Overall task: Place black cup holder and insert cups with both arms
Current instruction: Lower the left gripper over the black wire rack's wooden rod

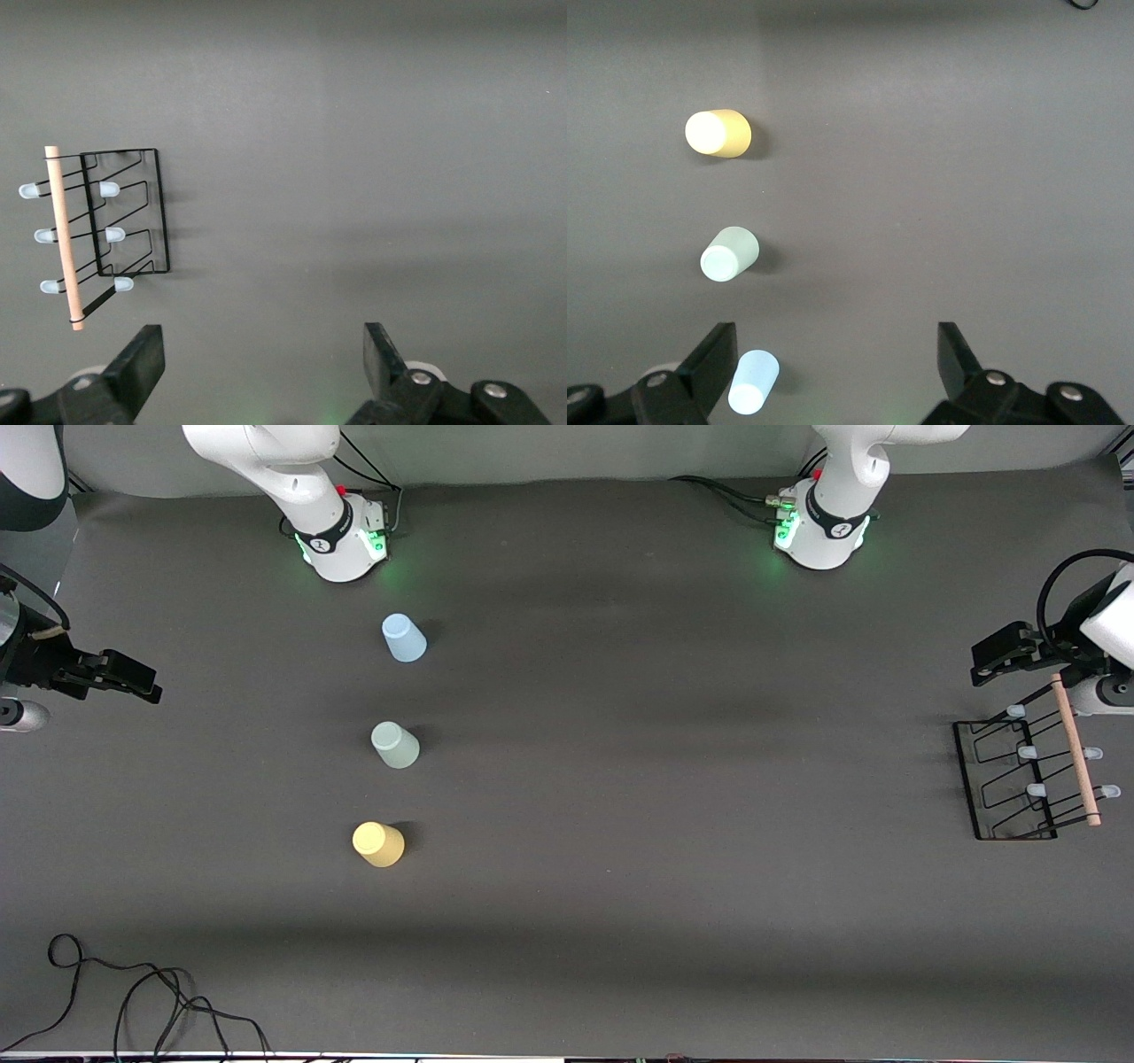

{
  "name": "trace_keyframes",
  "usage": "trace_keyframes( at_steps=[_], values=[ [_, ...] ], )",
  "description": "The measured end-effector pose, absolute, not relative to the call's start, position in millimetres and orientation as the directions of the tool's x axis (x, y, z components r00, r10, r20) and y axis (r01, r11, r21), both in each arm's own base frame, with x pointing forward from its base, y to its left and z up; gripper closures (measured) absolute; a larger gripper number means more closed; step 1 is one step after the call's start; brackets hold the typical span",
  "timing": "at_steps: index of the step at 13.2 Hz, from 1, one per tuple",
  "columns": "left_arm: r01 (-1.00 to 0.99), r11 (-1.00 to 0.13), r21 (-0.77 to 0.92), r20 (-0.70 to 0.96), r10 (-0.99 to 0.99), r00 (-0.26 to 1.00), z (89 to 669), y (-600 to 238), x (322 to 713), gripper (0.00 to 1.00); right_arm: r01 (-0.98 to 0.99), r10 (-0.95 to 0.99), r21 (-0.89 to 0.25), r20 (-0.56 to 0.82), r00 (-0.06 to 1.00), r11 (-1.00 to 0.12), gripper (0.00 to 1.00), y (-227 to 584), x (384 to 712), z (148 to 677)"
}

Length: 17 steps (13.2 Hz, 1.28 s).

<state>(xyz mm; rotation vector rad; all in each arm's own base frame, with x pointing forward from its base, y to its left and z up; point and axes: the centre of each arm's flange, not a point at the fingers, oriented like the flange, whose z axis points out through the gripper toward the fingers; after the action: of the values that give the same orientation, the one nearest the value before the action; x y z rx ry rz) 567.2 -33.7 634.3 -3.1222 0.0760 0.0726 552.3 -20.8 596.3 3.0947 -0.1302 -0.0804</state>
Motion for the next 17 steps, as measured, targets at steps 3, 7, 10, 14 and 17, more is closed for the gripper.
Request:
trace_keyframes(
  at_steps=[3, 7, 10, 14, 17],
  values=[
    [-0.049, -0.999, -0.013, -0.048, -0.049, 0.998, 634, -34, 567, 0.0, -0.083, -0.085, 0.045, -0.052, 0.995, -0.996, 0.0, -21, 552, 596],
    [-0.049, -0.999, -0.013, -0.049, -0.049, 0.998, 633, -34, 567, 0.0, -0.083, -0.085, 0.046, -0.056, 0.995, -0.996, 0.0, -21, 552, 596],
    [-0.042, -0.999, -0.014, -0.057, -0.041, 0.998, 630, -30, 567, 0.0, -0.083, -0.085, 0.046, -0.056, 0.995, -0.996, 0.0, -21, 552, 596],
    [0.006, -1.0, -0.017, -0.079, 0.007, 0.997, 610, 20, 570, 0.0, -0.083, -0.085, 0.046, -0.056, 0.995, -0.996, 0.0, -21, 552, 596],
    [-0.001, -1.0, -0.007, -0.076, -0.001, 0.997, 582, 110, 566, 0.0, -0.084, -0.086, 0.046, -0.056, 0.995, -0.995, 0.0, -21, 552, 596]
  ],
)
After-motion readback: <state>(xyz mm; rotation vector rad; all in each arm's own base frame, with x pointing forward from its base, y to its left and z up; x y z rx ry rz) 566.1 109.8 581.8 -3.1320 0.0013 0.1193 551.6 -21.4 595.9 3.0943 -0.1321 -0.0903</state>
